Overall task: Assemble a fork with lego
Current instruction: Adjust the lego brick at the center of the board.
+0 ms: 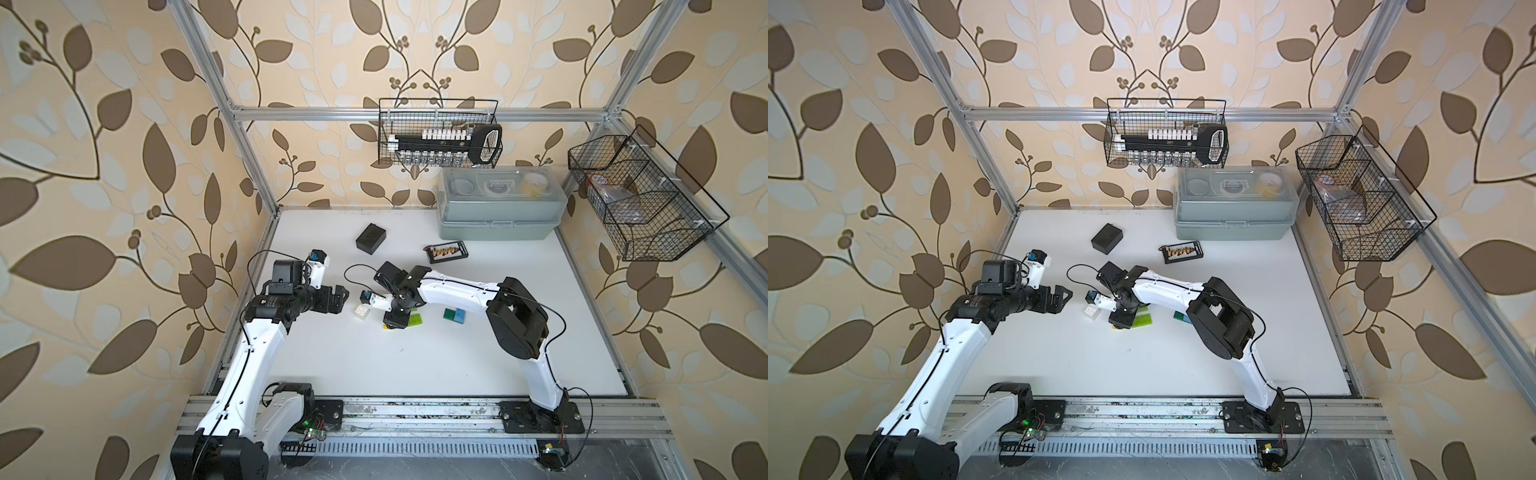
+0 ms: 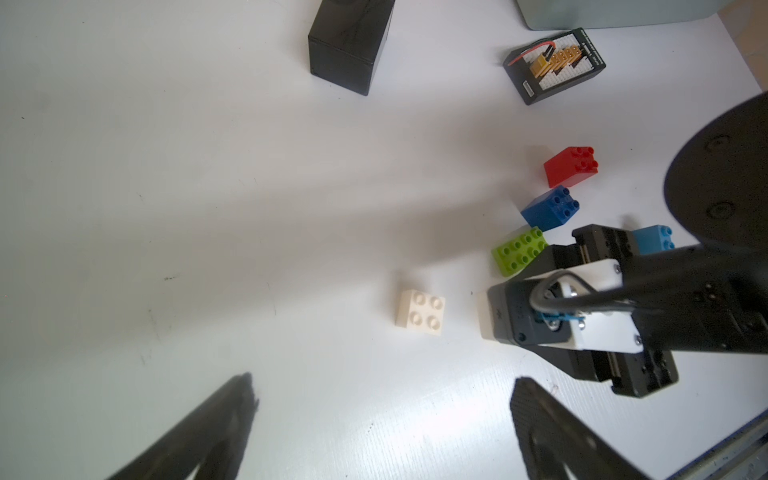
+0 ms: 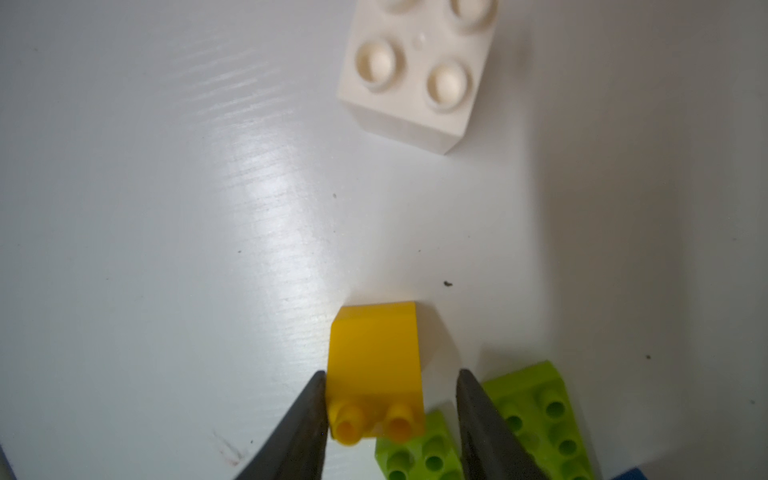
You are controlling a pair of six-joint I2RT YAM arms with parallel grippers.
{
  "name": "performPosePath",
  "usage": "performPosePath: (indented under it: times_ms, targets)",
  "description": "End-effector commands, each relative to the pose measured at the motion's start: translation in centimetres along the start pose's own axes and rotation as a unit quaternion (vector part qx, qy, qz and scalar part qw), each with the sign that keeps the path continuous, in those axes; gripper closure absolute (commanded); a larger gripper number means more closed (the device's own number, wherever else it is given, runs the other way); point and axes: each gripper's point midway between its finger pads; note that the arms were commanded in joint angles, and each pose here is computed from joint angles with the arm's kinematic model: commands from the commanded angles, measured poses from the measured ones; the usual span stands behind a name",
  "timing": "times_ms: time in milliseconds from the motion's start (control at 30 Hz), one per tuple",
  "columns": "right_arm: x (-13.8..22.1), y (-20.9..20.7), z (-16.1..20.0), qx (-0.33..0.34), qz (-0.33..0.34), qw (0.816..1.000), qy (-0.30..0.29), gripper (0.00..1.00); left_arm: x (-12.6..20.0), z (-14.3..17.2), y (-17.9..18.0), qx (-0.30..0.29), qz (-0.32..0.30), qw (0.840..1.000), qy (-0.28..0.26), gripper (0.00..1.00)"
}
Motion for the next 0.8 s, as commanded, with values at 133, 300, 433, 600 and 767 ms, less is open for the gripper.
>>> performPosePath:
  times_ms: [133, 300, 433, 600, 767]
  targets:
    - [-1.3, 0.1, 1.4, -0.018, -0.013, 0.999, 0.026, 0.52, -0.2, -0.5, 0.1, 0.010, 0.007, 1.000, -0.012, 0.01]
    - [-1.2, 0.1, 1.3, -0.023, -0.016, 0.999, 0.022, 0.62, -0.2, -0.5, 0.0, 0.010, 0.008, 1.000, -0.011, 0.01]
    - [-0.5, -0.3, 0.9, -0.021, -0.010, 1.000, 0.009, 0.73, -0.2, -0.5, 0.1, 0.008, 0.006, 1.000, -0.012, 0.01]
    - [2.0, -1.2, -0.2, -0.008, 0.004, 1.000, -0.023, 0.92, 0.0, -0.8, 0.1, 0.006, 0.006, 1.000, -0.017, 0.01]
    - [4.5, -2.4, -0.5, 0.043, 0.029, 0.998, -0.036, 1.00, 0.4, -1.6, -0.6, -0.006, 0.024, 0.999, -0.032, 0.01]
Point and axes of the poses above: each gripper's point midway between its finger pads, its own x axis back along the fingers, its own y axis along the line the jaws close on, z = x × y, and after that the axes turned 11 degrees about -x, right-handed
